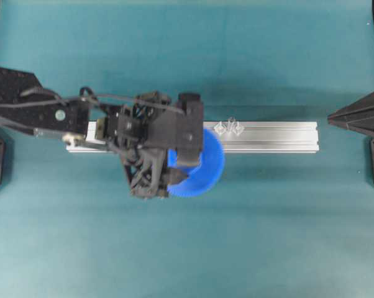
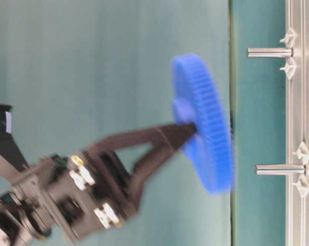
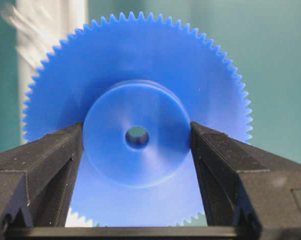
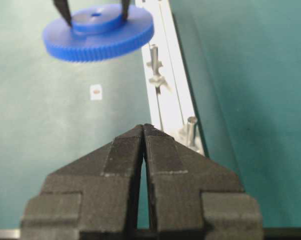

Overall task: Find the location of the shaft and insert the large gear.
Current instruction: 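Lift the blue gear and carry it over the rail toward the right shaft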

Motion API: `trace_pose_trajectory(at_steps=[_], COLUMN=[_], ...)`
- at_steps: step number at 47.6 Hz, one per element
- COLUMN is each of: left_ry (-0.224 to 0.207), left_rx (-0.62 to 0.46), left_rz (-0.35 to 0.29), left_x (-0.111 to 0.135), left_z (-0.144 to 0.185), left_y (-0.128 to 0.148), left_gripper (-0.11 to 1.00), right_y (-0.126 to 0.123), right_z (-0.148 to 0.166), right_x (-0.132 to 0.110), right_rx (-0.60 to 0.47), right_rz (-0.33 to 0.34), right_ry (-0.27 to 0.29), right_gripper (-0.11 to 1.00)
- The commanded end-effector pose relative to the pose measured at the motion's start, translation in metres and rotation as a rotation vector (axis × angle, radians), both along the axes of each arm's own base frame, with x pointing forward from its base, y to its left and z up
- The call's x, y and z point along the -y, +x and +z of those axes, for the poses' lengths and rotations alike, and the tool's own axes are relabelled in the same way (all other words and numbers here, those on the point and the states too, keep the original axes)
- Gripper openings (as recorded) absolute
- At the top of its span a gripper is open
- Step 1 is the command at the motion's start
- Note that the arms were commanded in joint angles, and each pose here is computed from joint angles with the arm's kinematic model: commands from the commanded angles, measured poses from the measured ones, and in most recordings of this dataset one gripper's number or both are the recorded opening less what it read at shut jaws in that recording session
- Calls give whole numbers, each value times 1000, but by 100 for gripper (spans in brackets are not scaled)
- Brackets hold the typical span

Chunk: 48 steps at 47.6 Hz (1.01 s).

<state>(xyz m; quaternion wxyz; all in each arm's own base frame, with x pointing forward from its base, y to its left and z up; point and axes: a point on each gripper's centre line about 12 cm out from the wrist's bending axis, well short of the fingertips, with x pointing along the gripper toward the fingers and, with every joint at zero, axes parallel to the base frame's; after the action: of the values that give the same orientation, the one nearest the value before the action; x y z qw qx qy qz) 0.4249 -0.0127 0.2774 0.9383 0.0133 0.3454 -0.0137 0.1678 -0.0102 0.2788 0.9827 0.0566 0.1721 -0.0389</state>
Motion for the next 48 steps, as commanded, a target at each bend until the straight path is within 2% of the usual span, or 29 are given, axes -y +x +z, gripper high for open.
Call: trace_pose_trajectory(at_steps=[1,8,15,21,32,48], left_ry=[4,24,85,120,138,177], left_rx=[78,80,62,46,37,-83], left_rz=[19,28,-9,-22,-2,-46], left_x=[-9,-20,-26,-33,-52,-57], left_z=[30,29,20,10,-1,-32], left_y=[3,11,27,44,74,94], left_gripper=[72,72,72,72,72,72], right_y=[1,1,1,0,-4,-6], right_z=[2,1,1,1,3,3], right_x=[1,1,1,1,0,0], right_rx=[7,8,7,11,28,34], right_rz=[-8,-6,-8,-8,-8,-8], right_ry=[10,10,10,9,8,8], right_gripper=[8,8,8,8,8,8])
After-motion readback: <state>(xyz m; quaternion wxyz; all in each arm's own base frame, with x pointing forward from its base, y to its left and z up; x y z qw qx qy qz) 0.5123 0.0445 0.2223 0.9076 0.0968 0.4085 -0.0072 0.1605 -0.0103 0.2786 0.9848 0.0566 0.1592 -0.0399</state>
